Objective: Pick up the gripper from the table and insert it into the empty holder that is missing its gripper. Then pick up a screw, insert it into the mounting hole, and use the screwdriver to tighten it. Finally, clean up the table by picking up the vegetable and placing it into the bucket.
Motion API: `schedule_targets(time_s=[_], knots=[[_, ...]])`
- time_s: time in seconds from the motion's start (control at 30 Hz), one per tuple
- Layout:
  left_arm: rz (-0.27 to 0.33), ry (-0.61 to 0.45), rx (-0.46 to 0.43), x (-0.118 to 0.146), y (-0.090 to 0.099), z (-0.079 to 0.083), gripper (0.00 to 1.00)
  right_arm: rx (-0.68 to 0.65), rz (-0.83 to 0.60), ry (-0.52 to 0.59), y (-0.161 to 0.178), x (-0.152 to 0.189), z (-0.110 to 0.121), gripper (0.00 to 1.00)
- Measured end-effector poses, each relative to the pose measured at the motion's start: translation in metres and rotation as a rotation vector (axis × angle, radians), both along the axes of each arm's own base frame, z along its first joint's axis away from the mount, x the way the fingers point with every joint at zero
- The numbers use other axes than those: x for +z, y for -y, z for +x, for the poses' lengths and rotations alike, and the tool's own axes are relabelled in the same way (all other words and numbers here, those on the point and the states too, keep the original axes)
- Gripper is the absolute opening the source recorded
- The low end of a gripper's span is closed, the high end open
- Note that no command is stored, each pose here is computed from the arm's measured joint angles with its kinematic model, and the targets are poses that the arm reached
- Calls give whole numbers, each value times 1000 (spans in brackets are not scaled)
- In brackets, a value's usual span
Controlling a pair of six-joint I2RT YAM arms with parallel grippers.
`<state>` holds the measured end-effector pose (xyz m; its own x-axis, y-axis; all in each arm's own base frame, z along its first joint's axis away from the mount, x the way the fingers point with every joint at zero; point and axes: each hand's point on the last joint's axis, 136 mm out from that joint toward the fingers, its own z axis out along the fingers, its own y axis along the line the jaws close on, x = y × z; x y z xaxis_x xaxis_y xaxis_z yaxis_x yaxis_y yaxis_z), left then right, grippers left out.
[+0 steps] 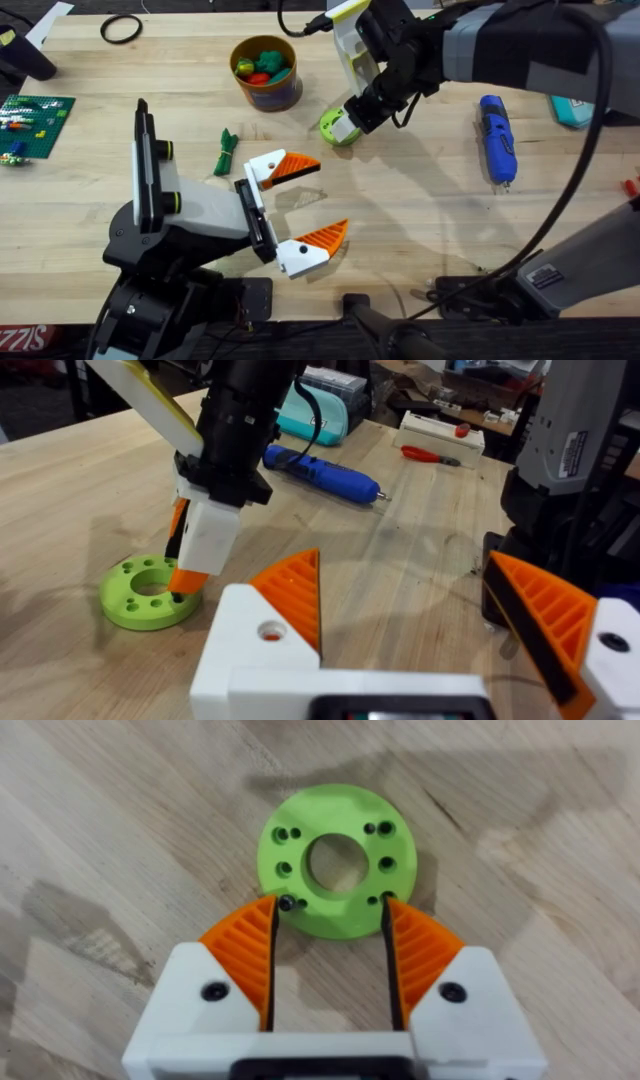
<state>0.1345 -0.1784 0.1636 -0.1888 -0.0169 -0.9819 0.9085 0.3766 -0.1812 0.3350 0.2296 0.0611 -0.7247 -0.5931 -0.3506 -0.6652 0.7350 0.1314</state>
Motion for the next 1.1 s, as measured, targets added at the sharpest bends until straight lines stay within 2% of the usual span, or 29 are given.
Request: schedule_targets(time_s=[0.63, 0.97, 1.1], knots=[[0, -1, 0, 0, 0, 0, 985, -1, -13, -27, 1, -2, -7, 548], [0, -1, 0, 0, 0, 0, 985, 105, -29, -18, -31, 0, -33, 549], [0, -1, 0, 0, 0, 0, 985, 120, -73, 13, -34, -1, -35, 549]])
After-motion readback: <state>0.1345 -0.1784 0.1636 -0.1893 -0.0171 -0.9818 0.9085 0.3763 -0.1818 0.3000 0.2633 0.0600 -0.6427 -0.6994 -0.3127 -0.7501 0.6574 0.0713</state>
